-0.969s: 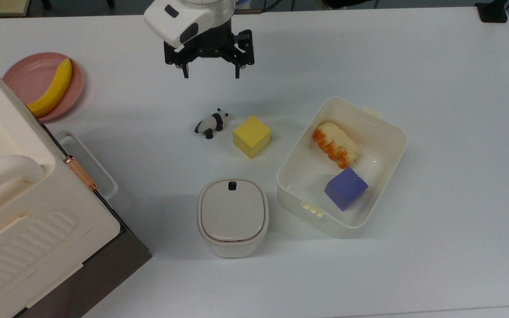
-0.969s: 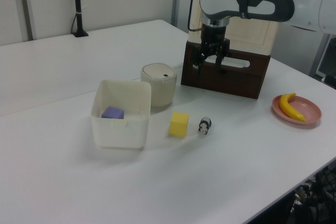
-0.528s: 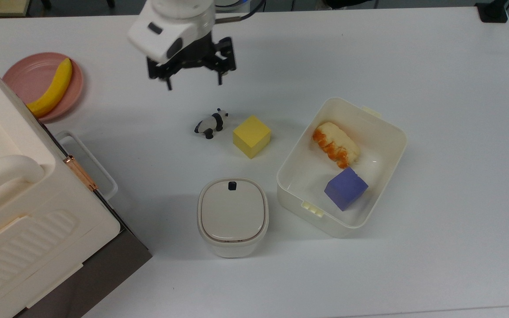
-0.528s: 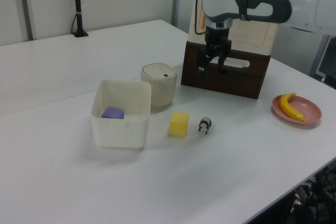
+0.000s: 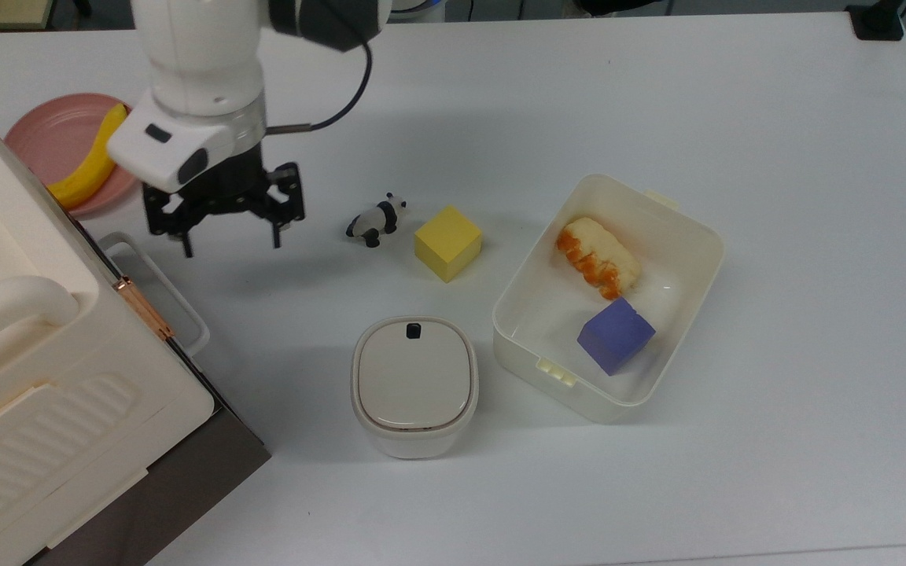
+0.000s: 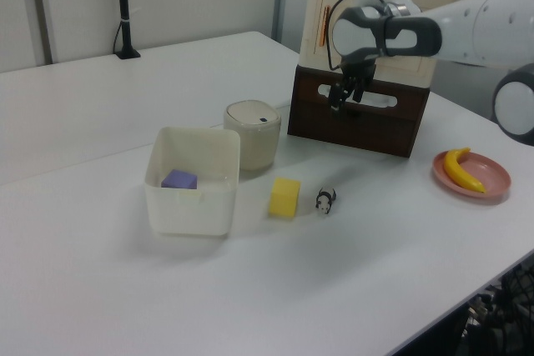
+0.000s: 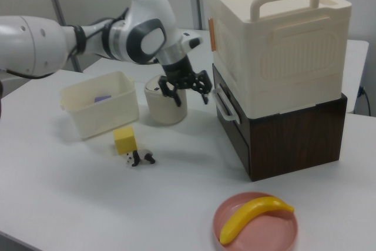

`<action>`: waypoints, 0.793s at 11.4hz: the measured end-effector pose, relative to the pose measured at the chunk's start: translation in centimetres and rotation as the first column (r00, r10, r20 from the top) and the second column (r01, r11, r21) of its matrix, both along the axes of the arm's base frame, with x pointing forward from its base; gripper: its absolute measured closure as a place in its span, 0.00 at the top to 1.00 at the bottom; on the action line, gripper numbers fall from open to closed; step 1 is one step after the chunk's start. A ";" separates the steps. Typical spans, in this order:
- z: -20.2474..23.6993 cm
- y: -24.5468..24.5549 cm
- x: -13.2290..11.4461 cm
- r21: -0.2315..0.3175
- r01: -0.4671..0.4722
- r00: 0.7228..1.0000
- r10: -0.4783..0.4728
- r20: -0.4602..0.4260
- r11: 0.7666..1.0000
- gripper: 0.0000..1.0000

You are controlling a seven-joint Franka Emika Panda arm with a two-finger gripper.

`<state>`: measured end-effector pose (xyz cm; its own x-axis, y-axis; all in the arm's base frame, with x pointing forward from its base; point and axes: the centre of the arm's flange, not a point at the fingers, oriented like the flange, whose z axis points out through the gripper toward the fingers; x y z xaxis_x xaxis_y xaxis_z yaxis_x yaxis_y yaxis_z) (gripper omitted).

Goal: Slide open the drawer

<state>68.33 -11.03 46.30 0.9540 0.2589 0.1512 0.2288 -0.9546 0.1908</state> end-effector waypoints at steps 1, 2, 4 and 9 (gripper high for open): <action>-0.3 -1.2 0.5 -0.026 -0.011 1.000 0.011 0.028 1.000 0.92; -0.3 -1.6 0.7 -0.039 -0.020 0.999 0.022 0.044 0.999 0.91; -0.7 -2.6 1.1 -0.066 -0.035 0.997 0.039 0.073 0.997 0.88; -2.9 -2.9 1.8 -0.135 -0.114 0.992 0.121 0.039 0.984 0.88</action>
